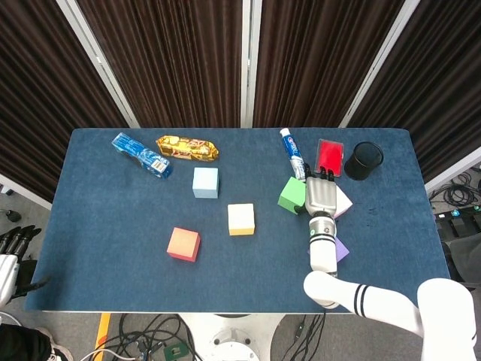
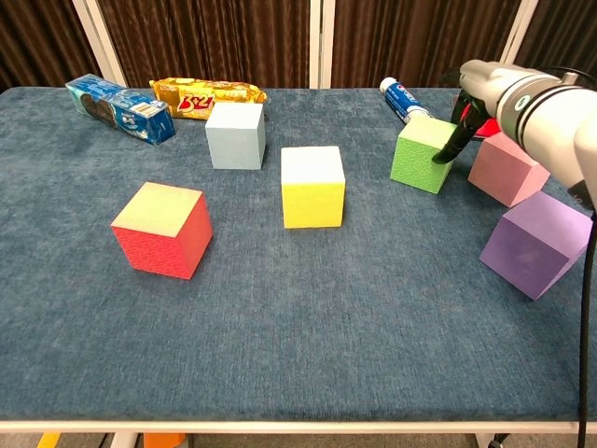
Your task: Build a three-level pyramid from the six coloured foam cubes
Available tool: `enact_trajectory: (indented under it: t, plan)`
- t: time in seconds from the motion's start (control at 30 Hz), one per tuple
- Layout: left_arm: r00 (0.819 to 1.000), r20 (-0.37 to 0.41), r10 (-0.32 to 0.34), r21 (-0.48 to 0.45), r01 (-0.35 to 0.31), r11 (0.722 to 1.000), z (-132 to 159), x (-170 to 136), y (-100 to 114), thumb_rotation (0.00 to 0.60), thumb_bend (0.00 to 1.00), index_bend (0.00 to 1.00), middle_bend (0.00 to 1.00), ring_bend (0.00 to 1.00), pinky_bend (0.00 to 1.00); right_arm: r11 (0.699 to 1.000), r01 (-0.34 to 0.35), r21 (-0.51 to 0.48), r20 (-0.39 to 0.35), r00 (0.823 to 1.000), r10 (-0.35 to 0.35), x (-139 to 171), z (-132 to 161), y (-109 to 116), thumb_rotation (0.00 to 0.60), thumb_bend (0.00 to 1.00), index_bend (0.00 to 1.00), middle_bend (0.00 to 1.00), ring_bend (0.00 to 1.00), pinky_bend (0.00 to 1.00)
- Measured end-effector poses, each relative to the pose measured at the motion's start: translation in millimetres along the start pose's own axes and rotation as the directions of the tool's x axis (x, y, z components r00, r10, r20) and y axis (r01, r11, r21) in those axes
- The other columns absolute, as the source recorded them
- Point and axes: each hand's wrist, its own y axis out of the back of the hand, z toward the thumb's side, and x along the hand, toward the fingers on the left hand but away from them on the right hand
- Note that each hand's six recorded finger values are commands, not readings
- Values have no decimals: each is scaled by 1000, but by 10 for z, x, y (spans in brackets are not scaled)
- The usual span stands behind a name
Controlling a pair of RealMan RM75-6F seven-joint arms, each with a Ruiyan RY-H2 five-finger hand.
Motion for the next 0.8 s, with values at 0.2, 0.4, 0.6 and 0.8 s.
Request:
enact_trajectory:
  t: [0.2, 0.4, 0.6, 0.8]
  plan:
    - [1000, -6, -3, -2, 3, 1000, -21, 10, 8, 600, 0, 148, 119, 53, 128, 1000, 20, -22, -16, 1000, -20, -17, 54, -5, 600, 198, 0, 438, 36, 0]
    - [1000, -8, 2, -17, -2, 1000, -21, 1, 8, 600, 0, 148, 119, 53, 128, 998, 51, -31, -52, 997, -53, 24, 89, 37, 600, 294, 0, 486, 71, 0]
    - [1000, -22, 8, -34, -9, 999, -35, 20, 25, 600, 0, 148, 120, 53, 129, 994, 104, -42, -203, 973, -110, 149, 77, 261, 600, 303, 0, 486, 68, 0]
    - [1000, -11, 17, -39, -17, 999, 6, 148, 61, 600, 0, 148, 120, 53, 129, 994, 110, -19, -376, 920, -109, 219, -112, 452, 600, 309, 0, 480, 58, 0]
